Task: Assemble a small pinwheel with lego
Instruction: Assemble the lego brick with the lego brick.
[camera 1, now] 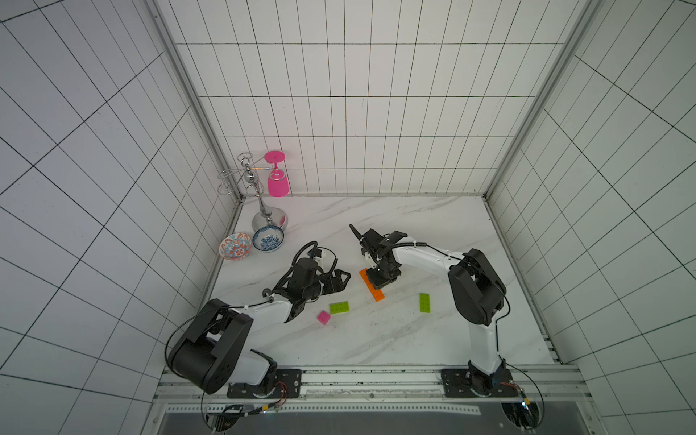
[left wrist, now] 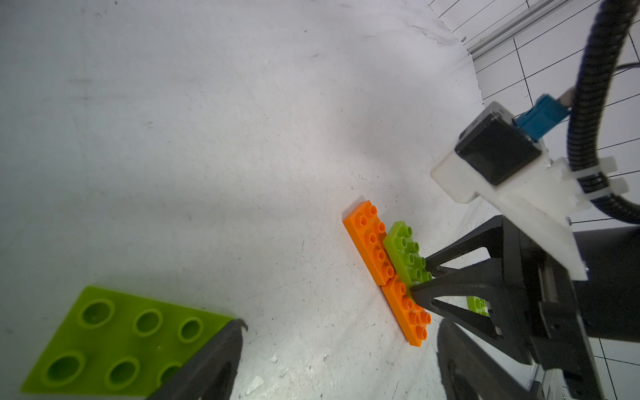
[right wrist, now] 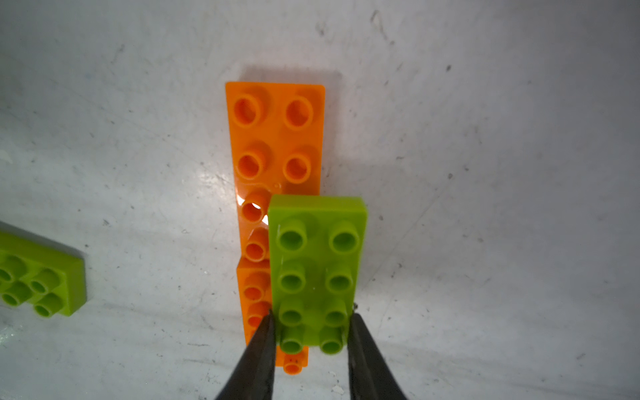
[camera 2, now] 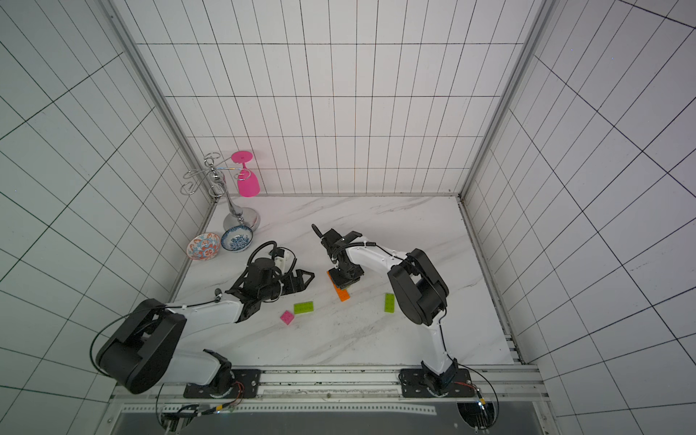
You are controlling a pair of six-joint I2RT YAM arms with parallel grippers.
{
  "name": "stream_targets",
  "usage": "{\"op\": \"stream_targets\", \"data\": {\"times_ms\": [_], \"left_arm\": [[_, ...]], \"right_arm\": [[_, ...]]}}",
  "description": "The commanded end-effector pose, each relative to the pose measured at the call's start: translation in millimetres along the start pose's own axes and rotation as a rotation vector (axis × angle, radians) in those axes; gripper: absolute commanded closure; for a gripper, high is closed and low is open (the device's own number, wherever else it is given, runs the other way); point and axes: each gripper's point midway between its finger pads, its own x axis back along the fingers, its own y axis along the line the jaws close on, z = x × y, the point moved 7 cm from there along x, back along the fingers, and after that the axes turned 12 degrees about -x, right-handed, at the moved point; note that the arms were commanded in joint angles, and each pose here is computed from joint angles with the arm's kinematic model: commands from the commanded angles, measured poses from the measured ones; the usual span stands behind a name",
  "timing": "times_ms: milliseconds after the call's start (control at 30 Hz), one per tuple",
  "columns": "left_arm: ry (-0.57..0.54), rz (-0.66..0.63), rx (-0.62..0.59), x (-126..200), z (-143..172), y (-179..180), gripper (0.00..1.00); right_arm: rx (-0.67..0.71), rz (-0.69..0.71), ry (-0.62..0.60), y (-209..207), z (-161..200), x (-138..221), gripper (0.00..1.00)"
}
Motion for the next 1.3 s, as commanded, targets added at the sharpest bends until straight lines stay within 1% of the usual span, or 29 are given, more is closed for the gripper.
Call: {"op": "stream_targets", "data": {"times_ms": [0, 233, 333, 433, 467, 533, 567, 667, 733, 767, 867, 1000, 1067, 1267], "left_arm": [[-0.018, 0.016, -0.015, -1.3, -5.1, -2.3, 0.11], [-0.023, 0.009, -0.019, 1.5, -5.6, -2.5, 0.11], [-0.026, 0.01, -0.021, 2.1, -6.2, -3.1, 0.11], [-0.029, 0.002, -0.024, 3.1, -7.0, -2.7, 0.11], [-0.028, -0.001, -0.028, 3.3, -6.7, -2.6, 0.11], [-0.025, 0.003, -0.036, 2.3, -5.9, -5.3, 0.15], [-0.02, 0.005, -0.047, 1.0, -4.4, -8.7, 0.21], [0.003, 0.007, -0.087, -6.3, 2.1, -22.9, 0.35], [0.017, 0.021, -0.093, -11.5, 6.0, -28.7, 0.39], [0.02, 0.028, -0.091, -13.8, 7.1, -30.1, 0.42], [0.025, 0.042, -0.084, -17.5, 9.1, -31.3, 0.43], [0.03, 0.04, -0.081, -20.2, 9.3, -30.6, 0.44], [0.034, 0.045, -0.082, -21.9, 9.3, -31.6, 0.47], [0.039, 0.048, -0.084, -24.2, 9.0, -32.2, 0.47]], "right_arm": [[0.012, -0.003, 0.014, 6.7, -3.5, 2.1, 0.66], [0.012, -0.016, -0.043, 10.4, -13.7, 19.4, 0.52], [0.014, -0.025, -0.076, 12.1, -18.3, 30.7, 0.49], [0.01, -0.025, -0.113, 11.1, -22.7, 41.1, 0.49], [0.007, -0.023, -0.12, 10.8, -23.7, 41.8, 0.52], [0.006, -0.024, -0.121, 10.7, -26.5, 40.4, 0.61], [0.009, -0.026, -0.117, 11.4, -27.5, 38.7, 0.66], [0.006, -0.026, -0.105, 11.7, -29.4, 32.8, 0.78], [0.004, -0.02, -0.104, 11.5, -30.8, 30.5, 0.82], [0.004, -0.02, -0.105, 11.5, -31.5, 30.2, 0.83], [0.003, -0.024, -0.107, 11.5, -33.3, 28.9, 0.87], [0.001, -0.032, -0.113, 11.4, -37.0, 27.6, 0.87], [-0.004, -0.035, -0.108, 10.5, -39.0, 25.1, 0.87], [-0.004, -0.039, -0.088, 9.8, -41.0, 16.6, 0.87]]}}
